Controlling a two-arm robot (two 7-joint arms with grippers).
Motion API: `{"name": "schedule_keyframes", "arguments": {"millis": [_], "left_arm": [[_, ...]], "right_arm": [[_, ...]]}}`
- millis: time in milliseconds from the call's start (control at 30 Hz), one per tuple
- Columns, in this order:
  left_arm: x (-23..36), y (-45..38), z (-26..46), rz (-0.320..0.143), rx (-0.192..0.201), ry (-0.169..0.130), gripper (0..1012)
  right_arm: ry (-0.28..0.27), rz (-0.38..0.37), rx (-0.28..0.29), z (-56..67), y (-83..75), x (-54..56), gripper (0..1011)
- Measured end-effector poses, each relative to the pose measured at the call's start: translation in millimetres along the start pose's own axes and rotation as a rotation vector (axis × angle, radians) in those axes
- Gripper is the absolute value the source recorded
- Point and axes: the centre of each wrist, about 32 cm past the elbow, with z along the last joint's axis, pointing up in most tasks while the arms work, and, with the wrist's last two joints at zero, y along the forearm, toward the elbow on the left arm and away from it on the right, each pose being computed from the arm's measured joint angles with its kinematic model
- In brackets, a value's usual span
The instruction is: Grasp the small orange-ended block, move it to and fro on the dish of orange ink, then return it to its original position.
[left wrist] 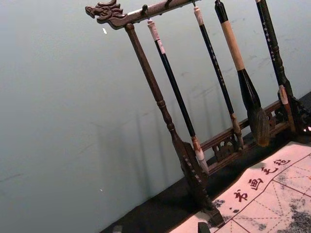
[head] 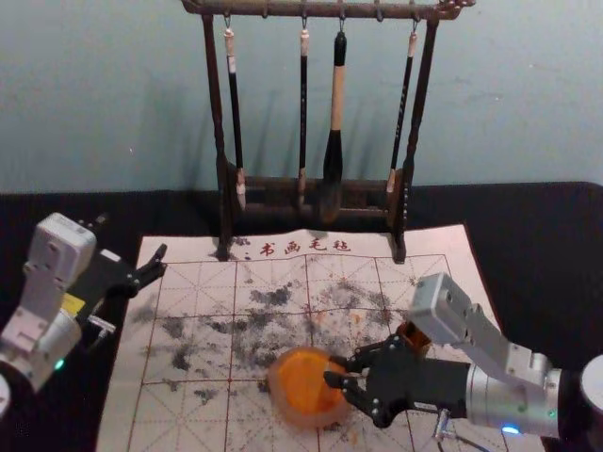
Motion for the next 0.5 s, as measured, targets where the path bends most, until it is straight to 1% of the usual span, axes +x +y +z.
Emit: {"name": "schedule_keyframes", "arguments": {"millis": [300, 500], "left_arm": [[0.0, 0.0, 0.0, 0.0, 0.0, 0.0, 1001], [0.0, 0.0, 0.0, 0.0, 0.0, 0.0, 1001]], "right_arm": [[-0.011, 0.032, 0.002, 2.4, 3.8, -1.1, 87], [-0.015, 0.041, 0.0, 3.4, 10.4, 0.5, 87]]}}
